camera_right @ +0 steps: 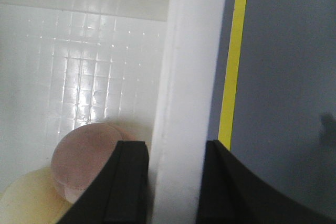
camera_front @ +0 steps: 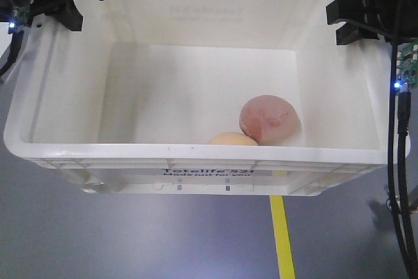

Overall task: Place moving items into box and shelve
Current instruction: 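Continue carrying the crate with both grippers as the base moves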

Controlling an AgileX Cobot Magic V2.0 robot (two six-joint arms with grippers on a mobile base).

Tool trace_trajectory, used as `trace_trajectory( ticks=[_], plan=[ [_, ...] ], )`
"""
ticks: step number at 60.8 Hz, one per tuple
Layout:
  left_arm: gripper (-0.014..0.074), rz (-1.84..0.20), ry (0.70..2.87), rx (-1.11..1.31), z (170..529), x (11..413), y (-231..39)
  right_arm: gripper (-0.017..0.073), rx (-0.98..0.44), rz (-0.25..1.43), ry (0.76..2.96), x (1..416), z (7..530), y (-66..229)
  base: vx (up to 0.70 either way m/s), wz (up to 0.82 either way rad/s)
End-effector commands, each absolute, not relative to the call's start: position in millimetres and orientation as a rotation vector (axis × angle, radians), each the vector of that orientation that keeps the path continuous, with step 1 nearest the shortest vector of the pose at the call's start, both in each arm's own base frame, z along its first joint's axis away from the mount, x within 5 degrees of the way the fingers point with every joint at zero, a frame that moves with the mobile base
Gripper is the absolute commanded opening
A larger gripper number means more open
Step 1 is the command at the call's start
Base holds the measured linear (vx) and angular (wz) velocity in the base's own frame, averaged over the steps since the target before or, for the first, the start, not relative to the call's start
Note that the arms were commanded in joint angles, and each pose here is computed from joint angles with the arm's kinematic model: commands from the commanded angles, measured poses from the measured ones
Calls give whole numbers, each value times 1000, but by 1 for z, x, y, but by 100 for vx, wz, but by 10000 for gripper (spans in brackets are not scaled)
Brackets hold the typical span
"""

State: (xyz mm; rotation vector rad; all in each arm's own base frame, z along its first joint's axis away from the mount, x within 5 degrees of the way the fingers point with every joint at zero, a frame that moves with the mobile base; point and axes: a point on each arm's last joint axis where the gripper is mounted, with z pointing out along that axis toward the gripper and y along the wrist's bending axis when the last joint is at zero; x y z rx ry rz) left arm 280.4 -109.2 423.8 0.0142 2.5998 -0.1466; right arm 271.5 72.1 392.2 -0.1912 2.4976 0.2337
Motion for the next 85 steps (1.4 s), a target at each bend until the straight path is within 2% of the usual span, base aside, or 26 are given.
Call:
trace_trajectory(
  ticks=[1,85],
  plan=[
    [-3,-328,2462,29,454,266,-115,-6,-167,384,2280,266,427,81,64,-4],
    [-3,-329,2461,29,454,266,-115,-6,-167,384,2279,266,427,81,57,-3]
  ],
)
